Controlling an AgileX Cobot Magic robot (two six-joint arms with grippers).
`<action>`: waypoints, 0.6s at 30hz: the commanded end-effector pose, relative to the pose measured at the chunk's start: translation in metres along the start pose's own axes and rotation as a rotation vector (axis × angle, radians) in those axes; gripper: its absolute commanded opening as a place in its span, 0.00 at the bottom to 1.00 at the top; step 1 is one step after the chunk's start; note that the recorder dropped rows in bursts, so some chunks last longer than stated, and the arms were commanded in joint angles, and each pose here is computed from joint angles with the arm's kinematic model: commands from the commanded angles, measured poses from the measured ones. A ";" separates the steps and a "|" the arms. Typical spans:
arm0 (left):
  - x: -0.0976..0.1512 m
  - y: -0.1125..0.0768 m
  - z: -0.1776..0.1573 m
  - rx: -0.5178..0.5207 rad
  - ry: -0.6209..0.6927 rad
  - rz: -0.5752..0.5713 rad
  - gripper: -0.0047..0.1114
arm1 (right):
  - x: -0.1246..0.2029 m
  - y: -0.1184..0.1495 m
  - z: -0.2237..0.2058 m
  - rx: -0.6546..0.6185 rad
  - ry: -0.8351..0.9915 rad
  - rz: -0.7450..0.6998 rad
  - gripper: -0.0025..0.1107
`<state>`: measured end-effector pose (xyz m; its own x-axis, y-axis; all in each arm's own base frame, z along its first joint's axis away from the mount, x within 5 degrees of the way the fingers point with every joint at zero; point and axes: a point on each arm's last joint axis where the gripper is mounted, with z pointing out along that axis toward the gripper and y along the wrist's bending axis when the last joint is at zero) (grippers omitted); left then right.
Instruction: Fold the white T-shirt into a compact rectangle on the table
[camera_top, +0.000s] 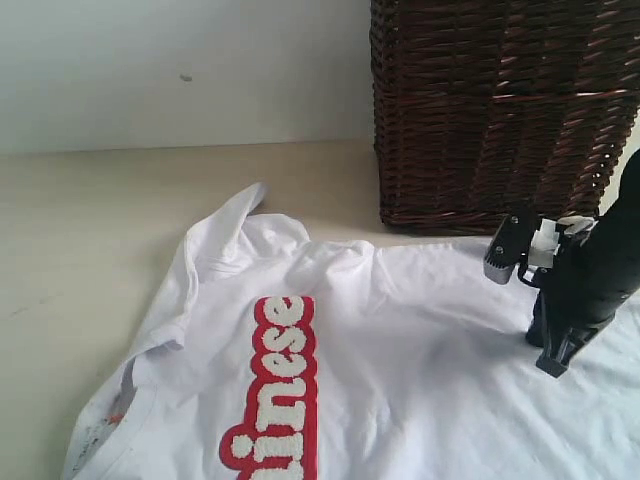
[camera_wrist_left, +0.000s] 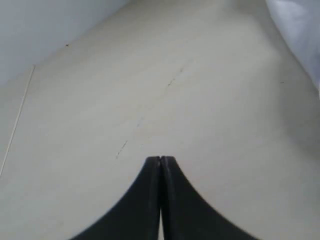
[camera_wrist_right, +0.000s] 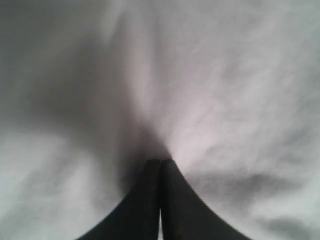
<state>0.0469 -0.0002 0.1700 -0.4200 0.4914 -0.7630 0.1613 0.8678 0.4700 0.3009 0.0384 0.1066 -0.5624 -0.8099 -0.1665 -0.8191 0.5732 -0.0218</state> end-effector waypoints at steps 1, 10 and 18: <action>0.000 0.000 0.000 -0.007 -0.008 -0.006 0.04 | 0.015 0.014 0.011 -0.147 0.126 -0.023 0.02; 0.000 0.000 0.000 -0.007 -0.008 -0.006 0.04 | -0.005 -0.005 -0.040 0.183 -0.101 -0.092 0.22; 0.000 0.000 0.000 -0.007 -0.008 -0.006 0.04 | 0.003 -0.026 -0.053 0.329 -0.162 -0.063 0.33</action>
<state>0.0469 -0.0002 0.1700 -0.4200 0.4914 -0.7630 0.1613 0.8678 0.4700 0.3081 0.0267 0.1638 -0.4383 -0.8477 -0.2989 -0.7921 0.5214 -0.3174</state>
